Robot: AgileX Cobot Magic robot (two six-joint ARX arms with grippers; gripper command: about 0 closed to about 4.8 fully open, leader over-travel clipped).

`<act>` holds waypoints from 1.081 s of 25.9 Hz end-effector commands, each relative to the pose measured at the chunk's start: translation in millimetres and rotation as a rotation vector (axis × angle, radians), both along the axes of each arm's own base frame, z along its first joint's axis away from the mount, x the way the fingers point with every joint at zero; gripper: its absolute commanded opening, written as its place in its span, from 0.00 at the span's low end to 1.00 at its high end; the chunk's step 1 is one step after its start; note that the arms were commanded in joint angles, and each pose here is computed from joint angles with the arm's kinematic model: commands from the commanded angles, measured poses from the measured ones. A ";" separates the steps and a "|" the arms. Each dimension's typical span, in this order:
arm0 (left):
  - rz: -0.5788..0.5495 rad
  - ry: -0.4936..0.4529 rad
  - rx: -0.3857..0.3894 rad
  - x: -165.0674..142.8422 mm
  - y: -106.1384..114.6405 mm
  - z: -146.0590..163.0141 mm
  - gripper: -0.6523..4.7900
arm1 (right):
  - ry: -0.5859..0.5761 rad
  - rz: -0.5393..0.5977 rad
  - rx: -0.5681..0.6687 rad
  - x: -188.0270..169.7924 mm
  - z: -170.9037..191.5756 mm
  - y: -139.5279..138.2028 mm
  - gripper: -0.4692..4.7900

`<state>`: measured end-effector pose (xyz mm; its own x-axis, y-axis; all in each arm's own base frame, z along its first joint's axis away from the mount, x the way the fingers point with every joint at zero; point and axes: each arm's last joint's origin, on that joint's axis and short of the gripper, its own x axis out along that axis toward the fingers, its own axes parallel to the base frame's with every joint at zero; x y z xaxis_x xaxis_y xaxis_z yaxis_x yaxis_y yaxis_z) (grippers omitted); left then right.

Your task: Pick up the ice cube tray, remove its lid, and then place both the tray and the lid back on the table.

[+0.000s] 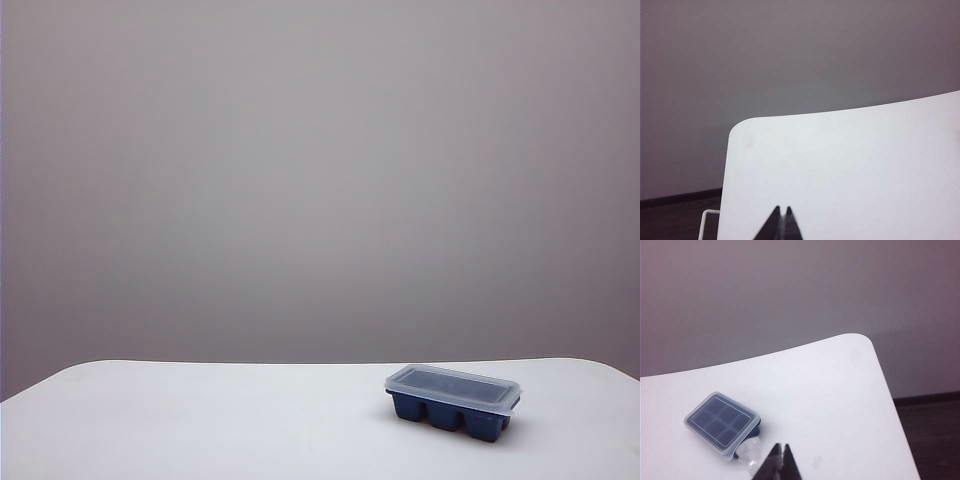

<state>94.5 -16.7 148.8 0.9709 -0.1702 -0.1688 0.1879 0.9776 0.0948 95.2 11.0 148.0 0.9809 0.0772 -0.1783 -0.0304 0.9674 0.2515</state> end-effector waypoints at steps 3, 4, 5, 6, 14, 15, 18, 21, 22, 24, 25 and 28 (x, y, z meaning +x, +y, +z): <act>-0.001 -0.001 -0.004 0.1 0.0 0.1 0.12 | 0.000 0.001 0.001 0.3 -1.5 0.1 0.08; -0.001 -0.008 -0.005 0.2 0.0 0.8 0.12 | 0.000 0.000 0.001 0.3 -1.5 0.0 0.08; -0.001 -0.015 -0.006 0.3 0.0 1.4 0.12 | 0.000 0.000 0.001 0.3 -1.5 0.1 0.08; -0.001 -0.020 -0.007 0.3 -0.1 1.9 0.12 | 0.000 0.000 0.001 0.3 -1.5 0.1 0.08; -0.019 -0.173 -0.221 -0.2 -0.8 25.4 0.12 | -0.083 -0.046 0.037 -0.6 17.4 -1.3 0.08; -0.017 -0.180 -0.222 -0.7 -0.7 27.9 0.12 | -0.080 -0.070 0.040 -1.1 21.2 -2.0 0.08; -0.017 -0.206 -0.223 -2.6 -0.3 36.6 0.11 | -0.077 -0.076 0.072 -0.1 31.5 -2.0 0.08; -0.003 -0.240 -0.223 -5.3 0.7 51.7 0.11 | -0.047 -0.088 0.121 5.9 43.0 -1.4 0.08; 0.011 -0.246 -0.221 -6.1 1.3 58.3 0.11 | -0.036 -0.088 0.118 8.6 47.1 -1.1 0.08; 0.031 -0.254 -0.209 -7.9 2.2 73.3 0.11 | -0.014 -0.089 0.115 13.6 55.8 -0.4 0.08; 0.030 -0.258 -0.189 -8.3 2.3 80.6 0.11 | 0.000 -0.088 0.112 17.3 62.0 0.1 0.08; 0.027 -0.265 -0.104 -3.9 1.5 108.7 0.11 | 0.051 -0.068 0.103 33.3 81.7 2.8 0.08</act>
<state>87.4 -14.8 252.6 0.9805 -0.1502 0.1268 0.1527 0.9882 -0.0100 123.9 12.9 223.5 0.9738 0.0165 -0.2268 0.0646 0.9363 0.3452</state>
